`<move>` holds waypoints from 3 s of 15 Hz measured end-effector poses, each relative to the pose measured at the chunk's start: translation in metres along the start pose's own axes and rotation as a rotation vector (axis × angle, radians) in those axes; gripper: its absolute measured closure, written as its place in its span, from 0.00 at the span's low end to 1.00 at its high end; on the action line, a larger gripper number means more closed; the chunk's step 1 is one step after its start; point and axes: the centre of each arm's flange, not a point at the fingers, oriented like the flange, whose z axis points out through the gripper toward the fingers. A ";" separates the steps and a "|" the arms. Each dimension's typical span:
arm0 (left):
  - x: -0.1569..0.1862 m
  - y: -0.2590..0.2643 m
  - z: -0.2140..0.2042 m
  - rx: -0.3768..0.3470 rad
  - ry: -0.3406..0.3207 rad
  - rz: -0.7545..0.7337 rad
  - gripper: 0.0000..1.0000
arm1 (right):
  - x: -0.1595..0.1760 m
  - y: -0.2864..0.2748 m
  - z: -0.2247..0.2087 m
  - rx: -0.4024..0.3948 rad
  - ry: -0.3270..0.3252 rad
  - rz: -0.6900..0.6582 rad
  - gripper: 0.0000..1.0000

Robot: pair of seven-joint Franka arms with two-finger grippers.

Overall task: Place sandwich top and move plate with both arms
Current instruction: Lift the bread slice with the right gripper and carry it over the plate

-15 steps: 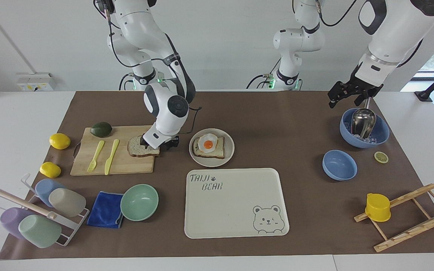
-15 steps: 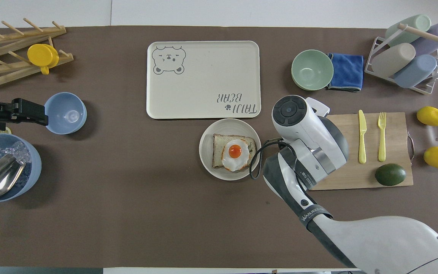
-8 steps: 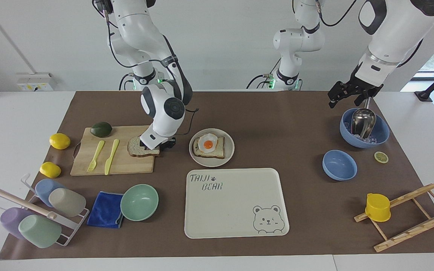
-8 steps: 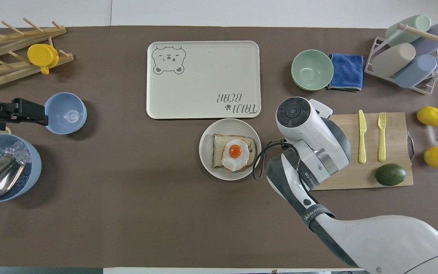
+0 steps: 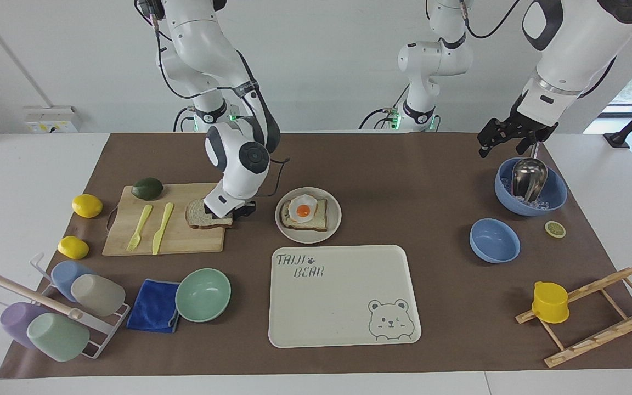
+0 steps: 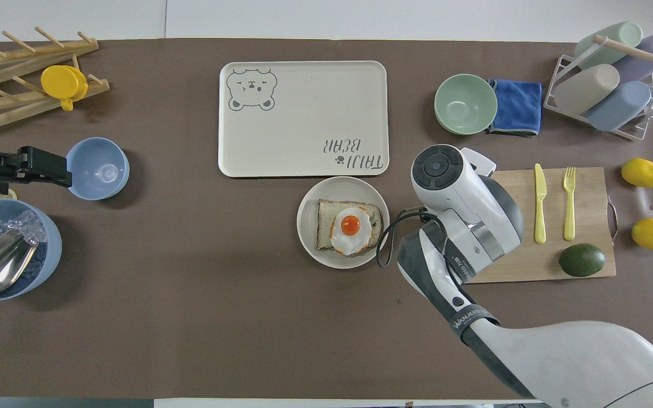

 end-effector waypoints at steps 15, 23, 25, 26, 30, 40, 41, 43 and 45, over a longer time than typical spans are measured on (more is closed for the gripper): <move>0.000 0.000 0.000 0.000 0.000 0.000 0.00 | -0.010 0.033 -0.136 -0.059 -0.039 0.022 0.93; 0.000 0.000 0.000 0.000 0.000 0.000 0.00 | -0.056 -0.054 -0.201 -0.061 0.003 -0.113 0.93; 0.000 0.000 0.000 0.000 0.000 0.000 0.00 | -0.062 -0.076 -0.218 -0.022 0.033 -0.139 0.93; 0.000 0.000 0.000 0.000 0.000 -0.001 0.00 | -0.061 -0.086 -0.228 -0.007 0.052 -0.149 0.93; 0.001 -0.007 0.000 -0.001 0.001 -0.013 0.00 | -0.056 -0.133 -0.242 0.015 0.104 -0.196 0.93; 0.001 -0.014 0.000 -0.001 0.000 -0.025 0.00 | -0.033 -0.194 -0.183 0.030 0.147 -0.213 0.93; 0.001 -0.014 0.000 -0.001 -0.001 -0.025 0.00 | -0.032 -0.195 -0.183 0.034 0.152 -0.213 0.93; 0.001 -0.014 0.000 -0.001 -0.002 -0.025 0.00 | -0.029 -0.196 -0.178 0.050 0.167 -0.204 0.93; 0.001 -0.015 0.000 -0.001 -0.002 -0.027 0.00 | -0.025 -0.196 -0.169 0.072 0.176 -0.178 0.93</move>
